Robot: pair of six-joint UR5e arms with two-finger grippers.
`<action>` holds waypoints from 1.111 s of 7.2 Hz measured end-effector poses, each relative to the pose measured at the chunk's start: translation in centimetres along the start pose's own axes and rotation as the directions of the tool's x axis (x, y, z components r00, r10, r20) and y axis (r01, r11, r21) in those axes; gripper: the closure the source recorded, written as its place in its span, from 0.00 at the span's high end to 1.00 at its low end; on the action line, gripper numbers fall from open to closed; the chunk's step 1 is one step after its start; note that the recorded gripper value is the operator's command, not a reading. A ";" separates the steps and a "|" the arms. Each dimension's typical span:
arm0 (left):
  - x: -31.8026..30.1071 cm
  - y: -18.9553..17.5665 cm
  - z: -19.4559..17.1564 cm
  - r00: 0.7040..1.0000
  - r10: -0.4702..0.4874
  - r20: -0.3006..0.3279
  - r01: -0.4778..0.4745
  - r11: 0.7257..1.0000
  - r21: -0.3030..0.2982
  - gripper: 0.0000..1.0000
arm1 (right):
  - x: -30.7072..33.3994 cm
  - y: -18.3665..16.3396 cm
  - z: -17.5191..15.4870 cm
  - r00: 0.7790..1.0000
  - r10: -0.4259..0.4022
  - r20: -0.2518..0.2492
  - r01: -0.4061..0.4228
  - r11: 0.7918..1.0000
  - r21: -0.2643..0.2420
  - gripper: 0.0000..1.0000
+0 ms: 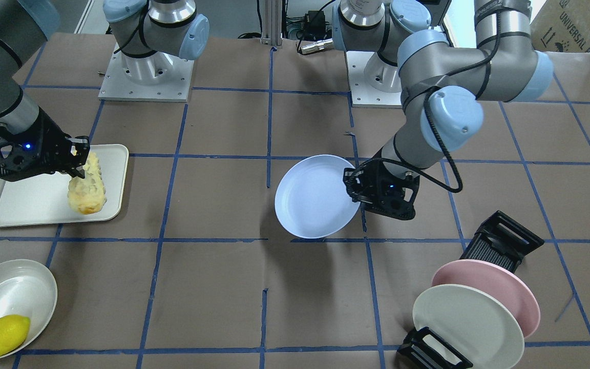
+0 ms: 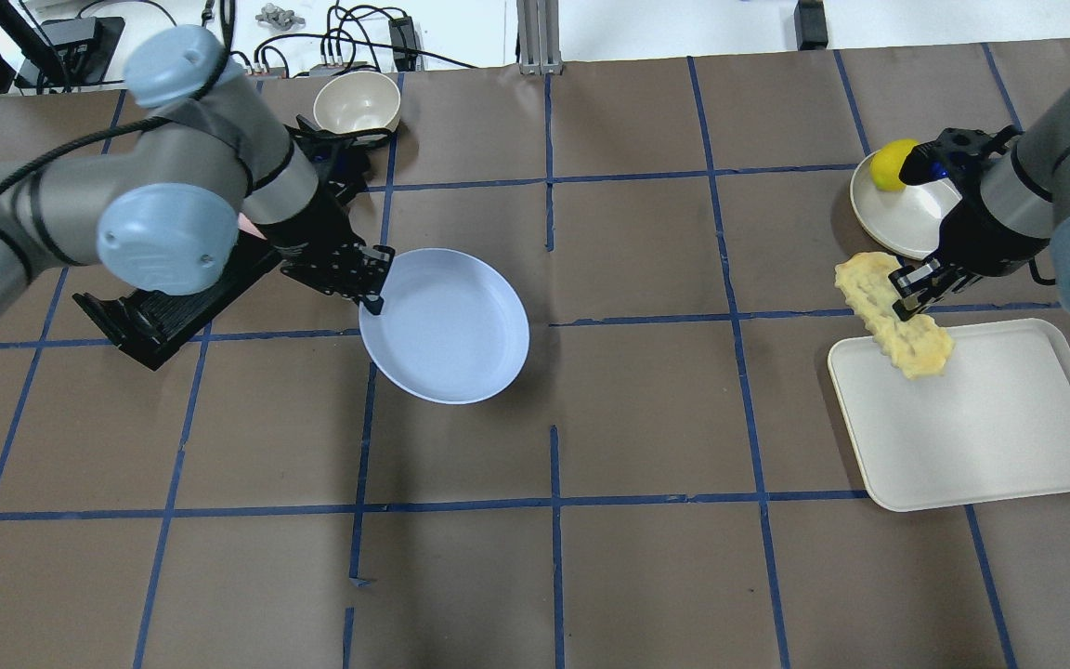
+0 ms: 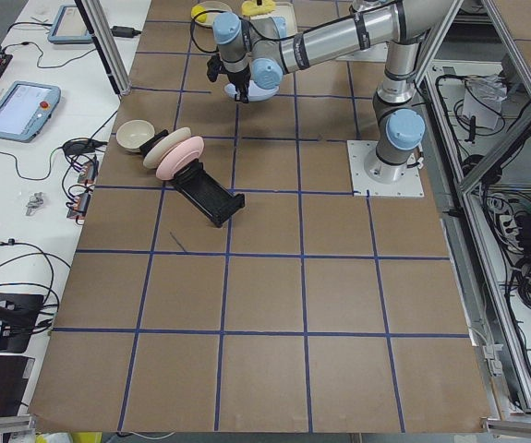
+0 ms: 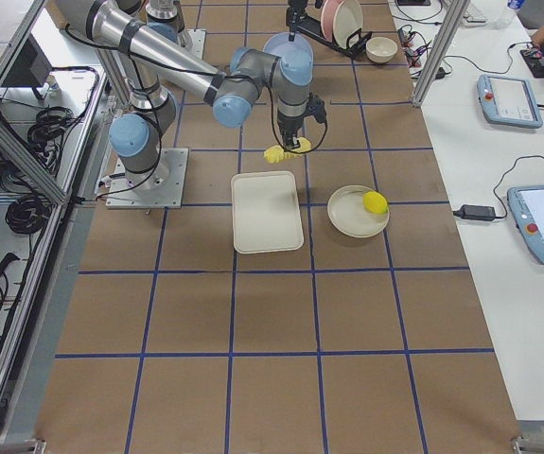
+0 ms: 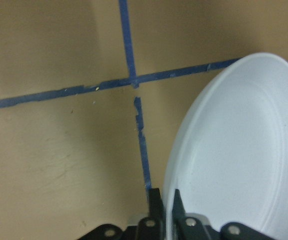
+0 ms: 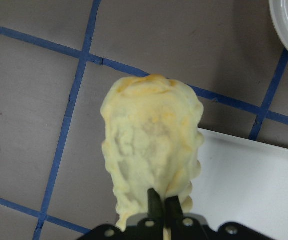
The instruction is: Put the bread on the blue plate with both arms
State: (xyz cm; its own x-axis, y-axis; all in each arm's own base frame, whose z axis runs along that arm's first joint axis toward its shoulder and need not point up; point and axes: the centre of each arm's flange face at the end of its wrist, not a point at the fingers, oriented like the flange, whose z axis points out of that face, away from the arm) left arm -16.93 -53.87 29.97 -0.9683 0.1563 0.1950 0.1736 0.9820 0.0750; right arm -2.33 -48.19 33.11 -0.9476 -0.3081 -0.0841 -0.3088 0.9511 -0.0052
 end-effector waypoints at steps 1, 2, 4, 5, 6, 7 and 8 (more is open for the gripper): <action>2.2 -1.0 2.1 1.000 -0.003 0.006 0.003 1.000 0.021 0.04 | -0.1 -0.1 -0.1 1.000 0.007 0.008 -0.007 1.000 0.005 0.09; 4.0 -1.8 4.2 1.000 -0.007 0.002 0.007 0.999 0.037 0.04 | -0.3 -0.3 -0.3 1.000 0.013 0.015 -0.013 1.000 0.009 0.09; 5.9 -2.8 6.5 0.999 -0.023 -0.038 0.025 0.998 0.059 0.07 | -3.5 -1.5 -1.3 1.000 0.019 0.012 -0.019 1.000 0.015 0.12; 6.4 -3.1 6.9 0.998 -0.022 -0.065 0.027 0.997 0.076 0.50 | -7.6 -2.8 -2.4 1.000 -0.004 -0.005 0.004 1.000 0.030 0.11; 6.5 -3.5 7.2 0.997 -0.015 -0.076 0.023 0.995 0.098 0.92 | -12.5 -4.0 -3.2 0.999 -0.031 -0.013 0.032 0.998 0.045 0.12; 6.3 -3.6 6.8 0.997 -0.013 -0.076 0.022 0.993 0.120 1.00 | -16.5 -4.6 -3.2 0.999 -0.042 -0.007 0.043 0.998 0.051 0.12; 5.5 -3.7 5.7 0.997 -0.023 -0.073 0.033 0.990 0.138 1.00 | -19.3 -5.0 -2.7 0.999 -0.053 0.005 0.052 0.997 0.050 0.12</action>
State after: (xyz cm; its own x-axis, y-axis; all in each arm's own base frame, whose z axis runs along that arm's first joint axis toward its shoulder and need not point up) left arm -23.95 -56.08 25.19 -0.9563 0.1250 0.2644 0.1145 0.9919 -0.0547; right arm 17.24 -47.06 37.46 -0.9296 -0.3577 -0.0888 -0.3535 0.9335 -0.0597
